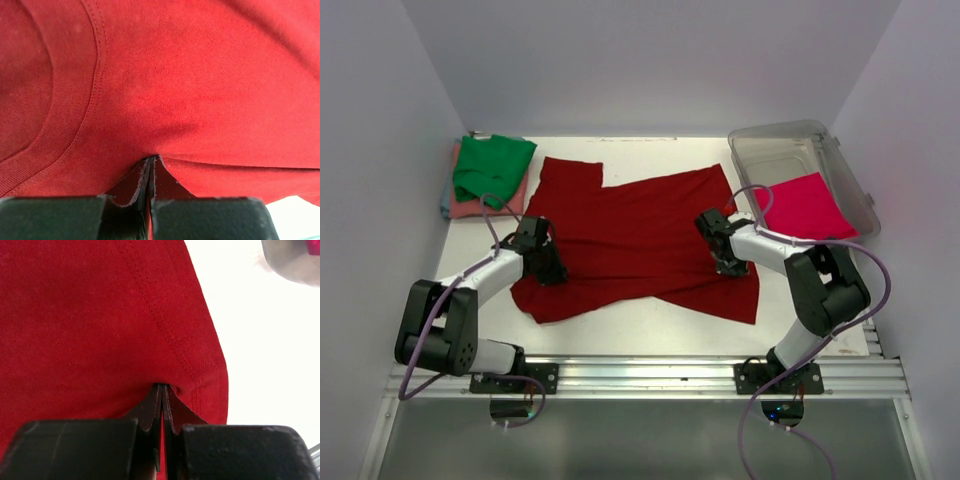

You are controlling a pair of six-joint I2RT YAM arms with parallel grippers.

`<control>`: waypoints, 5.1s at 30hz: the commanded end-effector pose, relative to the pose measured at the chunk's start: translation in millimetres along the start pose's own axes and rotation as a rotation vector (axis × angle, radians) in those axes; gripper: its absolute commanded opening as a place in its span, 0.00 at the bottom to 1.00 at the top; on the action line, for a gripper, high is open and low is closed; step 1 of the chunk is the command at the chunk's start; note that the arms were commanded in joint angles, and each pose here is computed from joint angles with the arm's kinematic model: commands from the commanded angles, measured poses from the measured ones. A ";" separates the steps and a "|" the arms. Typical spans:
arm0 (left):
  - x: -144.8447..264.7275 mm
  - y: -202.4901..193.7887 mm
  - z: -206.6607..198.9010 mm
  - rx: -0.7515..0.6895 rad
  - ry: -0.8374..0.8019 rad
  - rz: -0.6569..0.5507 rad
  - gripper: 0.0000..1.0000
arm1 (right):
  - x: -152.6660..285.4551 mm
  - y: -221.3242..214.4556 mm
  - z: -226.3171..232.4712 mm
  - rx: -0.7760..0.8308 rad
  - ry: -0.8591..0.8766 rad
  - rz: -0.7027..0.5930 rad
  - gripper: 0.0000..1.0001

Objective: Fold and stack the t-shirts
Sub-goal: Flatten the tshirt out

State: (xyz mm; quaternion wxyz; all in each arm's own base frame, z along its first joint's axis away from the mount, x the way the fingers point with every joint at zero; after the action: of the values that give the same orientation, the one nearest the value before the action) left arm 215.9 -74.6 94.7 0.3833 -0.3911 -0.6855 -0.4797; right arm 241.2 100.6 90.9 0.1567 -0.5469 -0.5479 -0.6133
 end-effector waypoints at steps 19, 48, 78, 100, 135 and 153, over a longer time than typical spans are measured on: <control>11.5 82.5 -19.8 -0.136 0.002 -0.250 0.00 | 19.5 27.4 19.4 0.010 0.121 -0.018 0.00; 149.2 -10.9 -2.1 0.082 -0.009 -0.624 0.26 | 186.0 -135.7 228.0 0.851 0.981 0.141 0.75; 125.7 -29.4 -7.5 0.011 -0.097 -0.456 0.26 | 203.3 -40.5 246.4 0.469 1.171 0.216 0.00; 66.5 -18.4 -31.6 -0.138 -0.194 -0.273 0.23 | 57.2 64.4 255.2 -0.226 1.283 0.528 0.00; 128.4 -11.1 -6.9 0.026 -0.013 -0.610 0.24 | 154.7 -47.4 262.3 0.760 0.704 -0.227 0.66; 121.6 -17.0 -5.5 0.020 -0.029 -0.593 0.24 | 152.1 -54.1 302.0 0.816 0.703 -0.206 0.56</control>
State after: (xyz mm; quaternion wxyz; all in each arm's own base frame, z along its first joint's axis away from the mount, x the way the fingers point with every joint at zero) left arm 153.5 -63.3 194.7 0.2300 -0.1862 -0.7716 -0.5632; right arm 296.0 443.3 115.1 0.4718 -0.1422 -0.7081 -0.5057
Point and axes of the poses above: each gripper's point midway between its finger pads, its own x axis back along the fingers, its own z axis along the line the jaws close on, y = z × x, the point moved 9 cm from there along x, back along the fingers, and after that the axes turned 13 degrees about -x, right-handed, at the moved point
